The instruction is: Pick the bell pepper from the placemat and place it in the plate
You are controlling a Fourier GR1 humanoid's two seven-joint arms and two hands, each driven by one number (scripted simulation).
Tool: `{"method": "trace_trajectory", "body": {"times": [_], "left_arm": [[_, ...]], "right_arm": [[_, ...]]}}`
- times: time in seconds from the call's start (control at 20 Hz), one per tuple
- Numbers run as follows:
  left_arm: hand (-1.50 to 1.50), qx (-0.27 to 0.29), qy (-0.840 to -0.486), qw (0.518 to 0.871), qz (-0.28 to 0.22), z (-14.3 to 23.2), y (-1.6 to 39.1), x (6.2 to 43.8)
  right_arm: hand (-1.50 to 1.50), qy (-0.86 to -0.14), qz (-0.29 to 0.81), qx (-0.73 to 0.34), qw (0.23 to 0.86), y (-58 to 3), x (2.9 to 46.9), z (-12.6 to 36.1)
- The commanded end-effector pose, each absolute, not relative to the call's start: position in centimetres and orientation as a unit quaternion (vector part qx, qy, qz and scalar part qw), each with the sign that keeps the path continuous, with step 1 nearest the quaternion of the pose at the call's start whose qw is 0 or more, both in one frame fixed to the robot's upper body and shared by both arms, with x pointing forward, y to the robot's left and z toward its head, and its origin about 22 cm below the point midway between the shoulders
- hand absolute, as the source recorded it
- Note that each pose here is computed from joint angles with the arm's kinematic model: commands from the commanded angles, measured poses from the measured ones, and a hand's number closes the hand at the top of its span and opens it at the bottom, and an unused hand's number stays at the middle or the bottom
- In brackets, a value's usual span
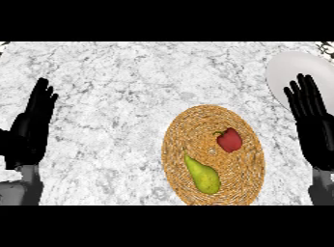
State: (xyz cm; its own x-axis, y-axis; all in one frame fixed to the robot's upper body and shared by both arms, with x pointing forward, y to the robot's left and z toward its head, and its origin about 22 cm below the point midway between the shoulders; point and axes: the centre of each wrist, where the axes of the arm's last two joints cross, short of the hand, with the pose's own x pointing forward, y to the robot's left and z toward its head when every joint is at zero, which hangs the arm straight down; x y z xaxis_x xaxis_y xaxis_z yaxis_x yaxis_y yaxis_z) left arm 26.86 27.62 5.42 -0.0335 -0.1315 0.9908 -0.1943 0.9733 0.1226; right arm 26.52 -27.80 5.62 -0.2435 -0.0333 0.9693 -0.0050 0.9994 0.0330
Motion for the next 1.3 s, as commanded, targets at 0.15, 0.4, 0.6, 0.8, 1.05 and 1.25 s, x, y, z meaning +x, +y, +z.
{"method": "trace_trajectory", "body": {"times": [0.15,0.4,0.6,0.8,1.05,1.25], "left_arm": [[0.00,0.064,-0.628,0.776,0.003,0.0,24.8,25.2],[0.00,-0.018,-0.566,0.824,-0.015,-3.2,23.8,23.0],[0.00,-0.011,-0.566,0.824,-0.018,-3.2,22.5,24.0],[0.00,-0.010,-0.564,0.826,-0.011,-2.7,22.8,23.8],[0.00,-0.007,-0.560,0.828,-0.013,-2.9,24.0,24.3],[0.00,0.001,-0.563,0.826,-0.010,-2.7,24.4,24.0]], "right_arm": [[1.50,-0.851,0.117,0.128,0.495,-28.0,31.6,14.0],[1.50,-0.868,0.167,-0.034,0.466,-32.4,34.2,13.3],[-1.50,-0.892,0.107,0.060,0.436,-33.2,37.1,10.4],[-1.50,-0.883,0.155,0.092,0.434,-35.8,37.2,8.1],[-1.50,-0.852,0.289,0.040,0.434,-39.3,36.9,12.0],[-1.50,-0.782,0.441,0.010,0.440,-37.5,36.8,13.6]]}}
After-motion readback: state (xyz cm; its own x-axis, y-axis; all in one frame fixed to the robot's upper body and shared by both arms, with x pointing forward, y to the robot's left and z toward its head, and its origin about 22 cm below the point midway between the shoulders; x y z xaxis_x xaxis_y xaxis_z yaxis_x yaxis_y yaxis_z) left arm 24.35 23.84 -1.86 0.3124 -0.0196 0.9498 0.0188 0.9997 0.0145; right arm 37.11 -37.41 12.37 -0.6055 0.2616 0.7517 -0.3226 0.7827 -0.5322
